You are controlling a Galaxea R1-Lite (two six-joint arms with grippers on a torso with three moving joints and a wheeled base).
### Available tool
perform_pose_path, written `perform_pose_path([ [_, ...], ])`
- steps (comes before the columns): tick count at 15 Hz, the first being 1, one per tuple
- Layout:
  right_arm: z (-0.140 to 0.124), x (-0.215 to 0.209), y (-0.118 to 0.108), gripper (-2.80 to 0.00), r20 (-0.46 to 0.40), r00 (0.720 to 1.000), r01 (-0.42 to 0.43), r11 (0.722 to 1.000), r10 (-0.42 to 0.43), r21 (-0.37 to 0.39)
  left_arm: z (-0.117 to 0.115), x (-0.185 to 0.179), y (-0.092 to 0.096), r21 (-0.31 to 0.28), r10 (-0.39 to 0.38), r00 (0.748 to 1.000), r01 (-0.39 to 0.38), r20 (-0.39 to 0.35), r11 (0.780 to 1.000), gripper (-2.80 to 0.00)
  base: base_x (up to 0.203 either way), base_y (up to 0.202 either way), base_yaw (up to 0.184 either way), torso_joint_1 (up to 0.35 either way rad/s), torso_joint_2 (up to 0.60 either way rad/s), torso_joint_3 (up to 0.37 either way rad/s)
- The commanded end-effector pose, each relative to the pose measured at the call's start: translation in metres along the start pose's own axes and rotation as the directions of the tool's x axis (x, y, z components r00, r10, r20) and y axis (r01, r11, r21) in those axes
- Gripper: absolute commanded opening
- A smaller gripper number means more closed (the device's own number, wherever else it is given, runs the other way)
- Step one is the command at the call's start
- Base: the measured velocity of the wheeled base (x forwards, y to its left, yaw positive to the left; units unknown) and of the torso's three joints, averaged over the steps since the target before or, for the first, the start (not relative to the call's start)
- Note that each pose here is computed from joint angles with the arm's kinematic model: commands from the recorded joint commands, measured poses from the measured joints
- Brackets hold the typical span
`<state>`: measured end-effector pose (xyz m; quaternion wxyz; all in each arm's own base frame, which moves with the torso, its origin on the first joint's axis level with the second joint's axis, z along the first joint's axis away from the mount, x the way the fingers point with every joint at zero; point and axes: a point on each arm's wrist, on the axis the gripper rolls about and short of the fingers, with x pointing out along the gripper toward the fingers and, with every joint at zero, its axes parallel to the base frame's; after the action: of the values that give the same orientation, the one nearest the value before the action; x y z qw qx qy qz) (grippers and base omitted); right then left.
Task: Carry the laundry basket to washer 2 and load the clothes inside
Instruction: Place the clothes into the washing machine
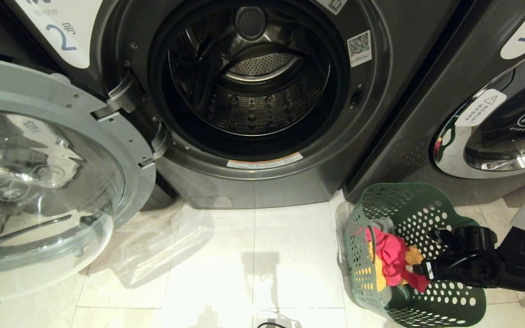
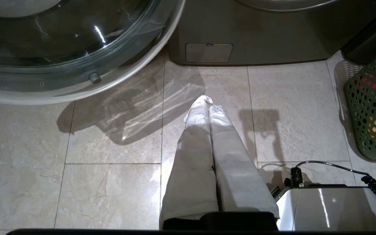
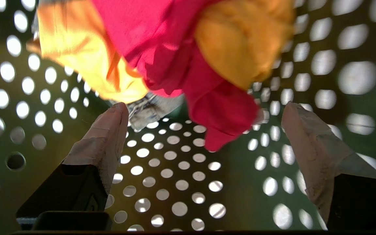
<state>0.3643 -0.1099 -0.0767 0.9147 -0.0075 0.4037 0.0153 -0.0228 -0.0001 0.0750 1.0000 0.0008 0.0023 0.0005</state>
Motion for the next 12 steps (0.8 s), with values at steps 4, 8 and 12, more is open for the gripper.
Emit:
perform_pose_path([
  [4, -0.038, 0.033, 0.011, 0.0, -0.088, 0.99, -0.118, 0.992, 0.115, -0.035, 0.0, 0.0, 0.0, 0.0, 0.0, 1.0, 0.0, -0.001, 1.0, -2.8, 0.0, 0.0, 0.0, 0.0, 0.0, 0.0],
  [8, -0.047, 0.06, 0.012, 0.0, -0.101, 0.991, -0.091, 0.994, 0.085, -0.06, 0.0, 0.0, 0.0, 0.0, 0.0, 1.0, 0.0, -0.001, 1.0, -2.8, 0.0, 0.0, 0.0, 0.0, 0.0, 0.0],
  [12, -0.04, 0.075, 0.005, 0.0, -0.037, 0.998, 0.05, 0.995, -0.054, -0.084, 0.0, 0.0, 0.0, 0.0, 0.0, 1.0, 0.0, -0.001, 1.0, -2.8, 0.0, 0.0, 0.0, 0.0, 0.0, 0.0],
])
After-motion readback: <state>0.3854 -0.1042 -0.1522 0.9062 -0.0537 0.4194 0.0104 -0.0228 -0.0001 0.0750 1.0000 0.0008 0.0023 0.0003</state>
